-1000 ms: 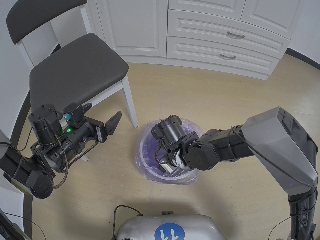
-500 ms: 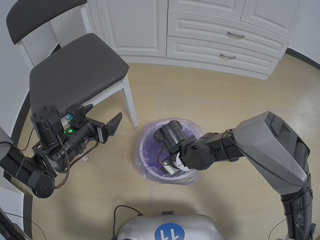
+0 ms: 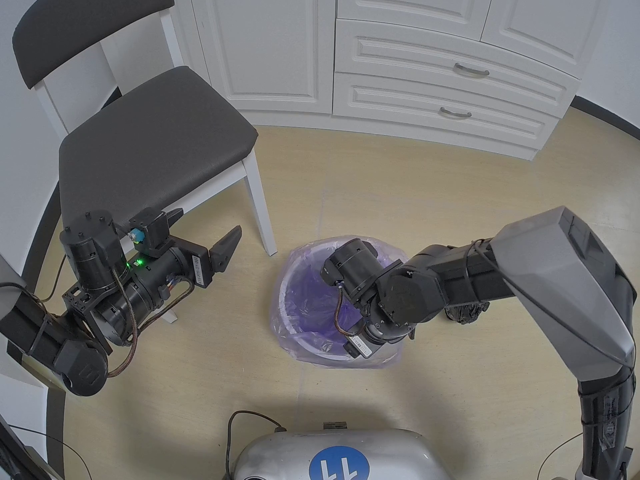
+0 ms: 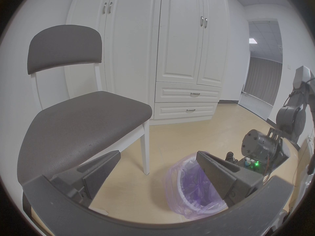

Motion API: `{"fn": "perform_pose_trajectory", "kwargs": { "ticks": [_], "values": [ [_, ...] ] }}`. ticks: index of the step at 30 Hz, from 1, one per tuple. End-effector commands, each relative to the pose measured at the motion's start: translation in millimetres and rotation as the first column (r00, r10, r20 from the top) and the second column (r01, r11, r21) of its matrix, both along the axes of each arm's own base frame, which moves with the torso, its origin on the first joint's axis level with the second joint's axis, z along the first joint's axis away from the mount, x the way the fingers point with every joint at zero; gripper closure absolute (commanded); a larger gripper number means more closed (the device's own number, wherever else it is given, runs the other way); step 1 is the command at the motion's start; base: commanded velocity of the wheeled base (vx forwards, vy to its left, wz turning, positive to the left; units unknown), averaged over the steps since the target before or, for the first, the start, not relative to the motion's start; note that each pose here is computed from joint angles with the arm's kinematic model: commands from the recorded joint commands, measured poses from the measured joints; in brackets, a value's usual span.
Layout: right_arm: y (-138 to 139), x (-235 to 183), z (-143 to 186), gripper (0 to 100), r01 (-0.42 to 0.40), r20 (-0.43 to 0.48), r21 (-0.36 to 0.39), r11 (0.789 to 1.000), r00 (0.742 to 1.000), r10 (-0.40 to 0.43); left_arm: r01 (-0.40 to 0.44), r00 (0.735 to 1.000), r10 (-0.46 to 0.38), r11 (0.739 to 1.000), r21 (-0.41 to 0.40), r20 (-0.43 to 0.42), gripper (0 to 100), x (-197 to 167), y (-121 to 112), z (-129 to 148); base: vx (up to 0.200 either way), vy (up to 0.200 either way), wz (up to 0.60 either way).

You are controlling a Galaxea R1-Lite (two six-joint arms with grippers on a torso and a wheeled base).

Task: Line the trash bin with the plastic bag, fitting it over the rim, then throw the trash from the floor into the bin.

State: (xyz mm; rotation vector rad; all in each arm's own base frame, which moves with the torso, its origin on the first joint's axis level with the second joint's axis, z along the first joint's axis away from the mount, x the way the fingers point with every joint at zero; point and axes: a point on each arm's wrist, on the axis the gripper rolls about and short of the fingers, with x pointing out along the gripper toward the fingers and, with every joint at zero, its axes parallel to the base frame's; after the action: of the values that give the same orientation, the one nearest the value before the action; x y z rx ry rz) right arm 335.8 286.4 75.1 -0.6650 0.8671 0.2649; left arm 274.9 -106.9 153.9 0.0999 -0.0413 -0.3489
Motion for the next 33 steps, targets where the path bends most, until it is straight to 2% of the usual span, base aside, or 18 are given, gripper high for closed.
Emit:
{"fn": "perform_pose_trajectory", "kwargs": {
  "ticks": [1, 4, 7, 13, 16, 21, 22, 24, 33],
  "values": [
    [-10, -8, 22, 0, 0.017, -0.008, -0.001, 1.000, 1.000, -0.017, -0.009, 1.000, 0.009, 1.000, 0.008, 0.005, 0, 0, 2, 0, 0.000, 0.000, 0.00],
    [-19, -8, 19, 0, 0.042, -0.035, -0.025, 0.999, 0.998, -0.043, -0.015, 1.000, 0.015, 1.000, 0.008, 0.005, 0, 1, 4, 0, 0.000, 0.000, 0.00],
    [-19, -8, 23, 0, 0.061, -0.020, -0.012, 0.998, 0.998, -0.061, -0.016, 1.000, 0.016, 1.000, 0.008, 0.006, 0, 1, 4, 1, 0.000, 0.000, 0.00],
    [4, -12, 38, 0, 0.020, 0.039, 0.052, 0.998, 0.999, -0.022, -0.019, 1.000, 0.019, 1.000, 0.010, 0.004, 0, 2, 5, 0, 0.000, 0.000, 0.00],
    [15, 0, 33, 0, 0.022, 0.062, 0.068, 0.997, 0.998, -0.026, -0.019, 1.000, 0.019, 1.000, 0.012, 0.001, 0, 3, 5, -1, 0.000, 0.000, 0.00],
    [17, 24, 11, 0, 0.090, 0.106, 0.007, 0.996, 0.990, -0.090, -0.018, 1.000, 0.018, 1.000, 0.016, -0.007, 0, 4, 4, -4, 0.000, 0.000, 0.00],
    [15, 33, 0, 0, 0.125, 0.121, -0.027, 0.992, 0.985, -0.121, -0.019, 1.000, 0.019, 1.000, 0.018, -0.012, 0, 4, 5, -5, 0.000, 0.000, 0.00],
    [14, 38, -9, 0, 0.149, 0.131, -0.049, 0.988, 0.981, -0.141, -0.019, 1.000, 0.020, 0.999, 0.028, -0.011, 0, 5, 4, -6, 0.000, 0.000, 0.00],
    [1, 52, -11, 0, 0.208, 0.159, -0.064, 0.976, 0.968, -0.196, -0.017, 1.000, 0.018, 0.998, 0.061, -0.024, 0, 8, 2, -13, 0.000, 0.000, 0.00]
  ]
}}
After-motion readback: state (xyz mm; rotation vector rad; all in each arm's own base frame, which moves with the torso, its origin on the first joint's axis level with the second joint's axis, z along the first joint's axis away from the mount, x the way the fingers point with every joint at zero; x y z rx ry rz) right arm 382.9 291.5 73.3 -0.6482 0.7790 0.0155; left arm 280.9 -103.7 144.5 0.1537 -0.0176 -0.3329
